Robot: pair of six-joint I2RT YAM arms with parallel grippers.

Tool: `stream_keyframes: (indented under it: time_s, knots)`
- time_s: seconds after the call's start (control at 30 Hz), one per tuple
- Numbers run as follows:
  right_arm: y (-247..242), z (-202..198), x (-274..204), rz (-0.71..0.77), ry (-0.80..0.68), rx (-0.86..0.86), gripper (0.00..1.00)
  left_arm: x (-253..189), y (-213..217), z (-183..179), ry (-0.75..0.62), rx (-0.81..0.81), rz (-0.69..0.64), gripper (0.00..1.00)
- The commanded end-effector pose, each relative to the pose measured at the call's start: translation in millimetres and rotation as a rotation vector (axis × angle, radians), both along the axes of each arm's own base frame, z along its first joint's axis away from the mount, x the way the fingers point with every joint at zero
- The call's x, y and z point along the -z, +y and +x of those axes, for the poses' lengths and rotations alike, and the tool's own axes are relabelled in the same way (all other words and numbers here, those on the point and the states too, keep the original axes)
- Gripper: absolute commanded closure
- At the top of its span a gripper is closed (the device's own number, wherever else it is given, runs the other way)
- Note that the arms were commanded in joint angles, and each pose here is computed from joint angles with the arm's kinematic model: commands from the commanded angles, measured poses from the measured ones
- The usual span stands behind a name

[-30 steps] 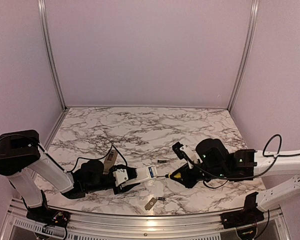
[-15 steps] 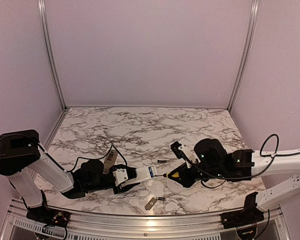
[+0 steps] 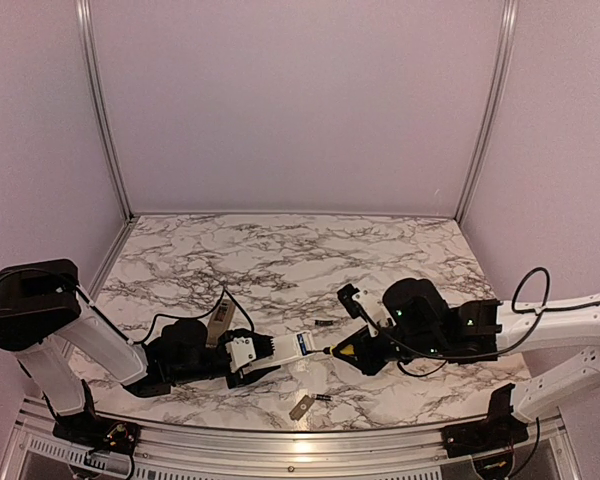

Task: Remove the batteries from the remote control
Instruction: Remove the battery from the remote control without the battery cover.

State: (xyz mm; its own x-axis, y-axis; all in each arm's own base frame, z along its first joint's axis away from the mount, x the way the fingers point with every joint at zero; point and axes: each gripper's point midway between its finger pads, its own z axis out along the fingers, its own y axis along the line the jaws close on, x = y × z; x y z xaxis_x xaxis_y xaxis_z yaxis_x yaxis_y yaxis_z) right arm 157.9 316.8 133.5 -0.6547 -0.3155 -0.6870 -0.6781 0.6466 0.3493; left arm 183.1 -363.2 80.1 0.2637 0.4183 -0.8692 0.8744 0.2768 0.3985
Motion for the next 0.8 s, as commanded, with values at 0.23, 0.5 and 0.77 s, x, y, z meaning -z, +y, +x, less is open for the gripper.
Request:
stream_keyframes:
  time_s: [0.23,0.5,0.77]
  knots:
    - [12.3,14.4,-12.6,0.045,-0.034,0.001,1.00,-15.6,-3.4,-1.6,-0.013,0.018,-0.051,1.00]
    - [14.7,11.7,-6.2,0.056,-0.010,-0.027,1.00,-15.7,-3.5,-1.7,-0.012,0.019,-0.052,1.00]
    - [6.3,14.0,2.1,0.075,0.014,-0.014,1.00,-16.1,-3.7,-1.9,-0.013,0.021,-0.053,1.00]
